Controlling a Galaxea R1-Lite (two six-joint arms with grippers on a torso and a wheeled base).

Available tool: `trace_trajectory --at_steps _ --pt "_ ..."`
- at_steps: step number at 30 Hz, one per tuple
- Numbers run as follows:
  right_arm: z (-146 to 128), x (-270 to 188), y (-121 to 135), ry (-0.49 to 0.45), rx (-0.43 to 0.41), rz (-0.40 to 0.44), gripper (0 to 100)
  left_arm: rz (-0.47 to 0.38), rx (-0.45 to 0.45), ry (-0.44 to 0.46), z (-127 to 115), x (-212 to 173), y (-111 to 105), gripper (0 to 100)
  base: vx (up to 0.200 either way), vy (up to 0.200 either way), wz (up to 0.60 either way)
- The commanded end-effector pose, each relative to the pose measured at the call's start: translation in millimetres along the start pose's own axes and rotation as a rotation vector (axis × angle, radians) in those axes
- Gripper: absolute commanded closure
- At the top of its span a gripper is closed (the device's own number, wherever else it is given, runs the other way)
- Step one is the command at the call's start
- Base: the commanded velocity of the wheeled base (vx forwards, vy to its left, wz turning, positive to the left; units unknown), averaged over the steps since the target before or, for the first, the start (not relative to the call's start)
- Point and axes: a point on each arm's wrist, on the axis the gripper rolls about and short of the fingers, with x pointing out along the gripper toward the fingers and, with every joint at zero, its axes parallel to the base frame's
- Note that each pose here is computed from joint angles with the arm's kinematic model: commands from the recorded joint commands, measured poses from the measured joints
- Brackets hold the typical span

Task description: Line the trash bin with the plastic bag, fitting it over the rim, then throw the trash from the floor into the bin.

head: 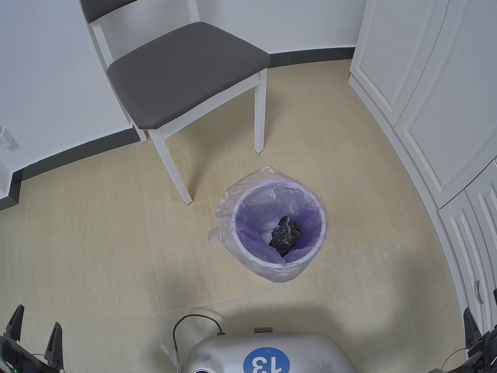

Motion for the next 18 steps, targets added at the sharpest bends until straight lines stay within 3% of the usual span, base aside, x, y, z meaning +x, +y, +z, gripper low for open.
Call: trace_trajectory --at_steps 1,5,10,18 --pt "-1.6 0.1 0.4 -0.029 0.011 0.014 0 -0.001 0.007 0.006 -5.2 0.3 0.0 0 0.0 0.0 0.0" --pt "-1.7 0.2 -0.2 -0.031 0.036 -0.01 0 -0.001 0.008 0.006 -5.2 0.3 0.0 0 0.0 0.0 0.0" --pt "-2.0 0.2 0.5 -0.028 -0.015 0.022 0 -0.001 0.008 0.006 -5.2 0.3 0.0 0 0.0 0.0 0.0" --pt "-2.0 0.3 0.4 -0.027 0.004 0.016 0 -0.001 0.008 0.006 -5.2 0.3 0.0 0 0.0 0.0 0.0"
